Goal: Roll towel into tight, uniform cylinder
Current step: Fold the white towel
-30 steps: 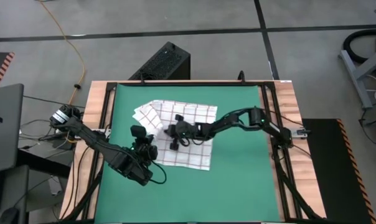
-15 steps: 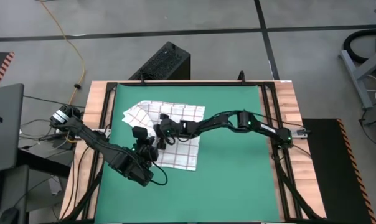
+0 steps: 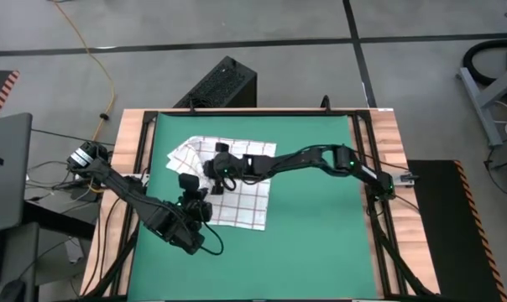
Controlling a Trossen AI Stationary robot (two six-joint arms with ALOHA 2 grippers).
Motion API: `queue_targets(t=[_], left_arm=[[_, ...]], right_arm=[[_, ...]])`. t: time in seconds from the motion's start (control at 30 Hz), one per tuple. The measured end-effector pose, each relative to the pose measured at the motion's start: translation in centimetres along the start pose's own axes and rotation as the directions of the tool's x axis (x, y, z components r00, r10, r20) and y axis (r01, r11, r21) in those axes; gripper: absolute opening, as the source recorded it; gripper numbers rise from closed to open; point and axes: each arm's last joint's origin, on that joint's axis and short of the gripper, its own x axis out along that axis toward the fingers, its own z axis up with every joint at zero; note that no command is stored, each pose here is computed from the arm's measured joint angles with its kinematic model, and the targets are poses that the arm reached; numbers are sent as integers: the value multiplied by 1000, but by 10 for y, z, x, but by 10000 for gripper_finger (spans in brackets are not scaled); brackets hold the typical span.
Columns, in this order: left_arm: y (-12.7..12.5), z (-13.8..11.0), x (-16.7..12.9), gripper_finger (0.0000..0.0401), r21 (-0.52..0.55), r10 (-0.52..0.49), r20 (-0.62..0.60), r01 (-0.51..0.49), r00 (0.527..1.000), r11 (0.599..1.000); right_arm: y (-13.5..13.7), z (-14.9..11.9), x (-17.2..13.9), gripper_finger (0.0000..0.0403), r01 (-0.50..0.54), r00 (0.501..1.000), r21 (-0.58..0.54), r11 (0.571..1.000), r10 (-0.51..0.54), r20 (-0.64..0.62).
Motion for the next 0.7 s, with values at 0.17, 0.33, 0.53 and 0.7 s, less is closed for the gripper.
queue_targets(t=[0.17,0.33,0.53,0.7], left_arm=[[0,0,0,0,-1,1,0,-1,1000,1000],[-2,-1,-3,0,2,-4,8,4,1000,1000],[-3,-1,-4,0,8,-5,11,5,1000,1000],[-4,2,-4,0,20,-12,32,11,999,1000]], right_arm=[[15,-23,11,9,-45,993,-21,999,43,-112],[14,-50,36,7,-20,992,28,999,23,-128],[11,-58,49,6,-19,997,75,997,25,-77],[4,-54,52,6,-25,1000,96,995,25,9]])
